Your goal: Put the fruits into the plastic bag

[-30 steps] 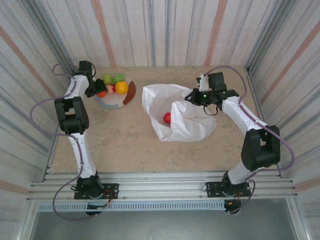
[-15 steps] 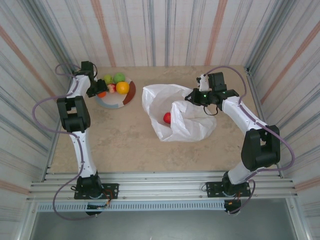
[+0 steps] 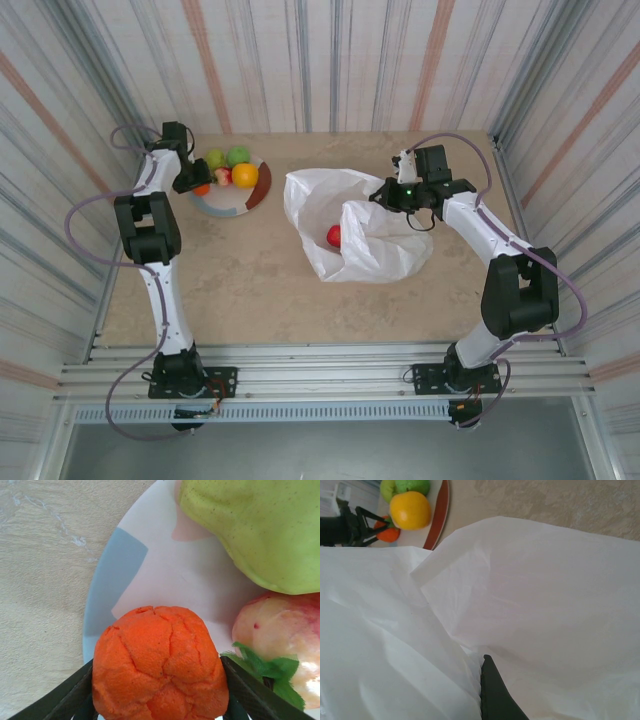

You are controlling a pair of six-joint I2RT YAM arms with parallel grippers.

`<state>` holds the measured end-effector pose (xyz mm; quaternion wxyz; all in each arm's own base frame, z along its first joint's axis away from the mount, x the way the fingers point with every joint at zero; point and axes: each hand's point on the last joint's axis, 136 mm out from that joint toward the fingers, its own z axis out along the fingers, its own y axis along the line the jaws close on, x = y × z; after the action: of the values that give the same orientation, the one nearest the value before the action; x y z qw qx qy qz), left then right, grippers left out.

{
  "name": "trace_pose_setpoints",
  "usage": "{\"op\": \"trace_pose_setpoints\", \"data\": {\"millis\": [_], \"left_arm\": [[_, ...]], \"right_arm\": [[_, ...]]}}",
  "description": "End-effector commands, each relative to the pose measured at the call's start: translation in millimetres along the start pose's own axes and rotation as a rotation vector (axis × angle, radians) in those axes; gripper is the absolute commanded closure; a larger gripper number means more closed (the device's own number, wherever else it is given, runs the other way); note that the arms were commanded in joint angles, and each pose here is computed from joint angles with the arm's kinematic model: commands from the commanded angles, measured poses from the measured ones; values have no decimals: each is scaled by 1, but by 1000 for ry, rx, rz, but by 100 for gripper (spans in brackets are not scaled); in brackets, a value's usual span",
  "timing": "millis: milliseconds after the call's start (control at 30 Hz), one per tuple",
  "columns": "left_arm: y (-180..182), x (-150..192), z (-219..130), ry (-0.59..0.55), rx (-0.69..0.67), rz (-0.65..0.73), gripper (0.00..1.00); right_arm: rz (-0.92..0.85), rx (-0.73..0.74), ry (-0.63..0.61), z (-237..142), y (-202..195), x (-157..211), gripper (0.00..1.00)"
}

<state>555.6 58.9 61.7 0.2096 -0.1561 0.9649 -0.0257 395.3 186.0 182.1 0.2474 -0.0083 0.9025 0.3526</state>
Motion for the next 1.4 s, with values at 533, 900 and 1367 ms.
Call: {"op": "trace_pose_setpoints", "data": {"millis": [533, 900, 1367], "left_arm": [[-93, 91, -259, -430, 368, 77, 43], [-208, 215, -390, -566, 811, 515, 45], [-288, 283, -292, -333, 703, 720, 45]], "right_arm": [[8, -22, 25, 5, -3, 3, 100], [14, -5, 31, 5, -6, 5, 100], [21, -18, 31, -2, 0, 8, 100]]}}
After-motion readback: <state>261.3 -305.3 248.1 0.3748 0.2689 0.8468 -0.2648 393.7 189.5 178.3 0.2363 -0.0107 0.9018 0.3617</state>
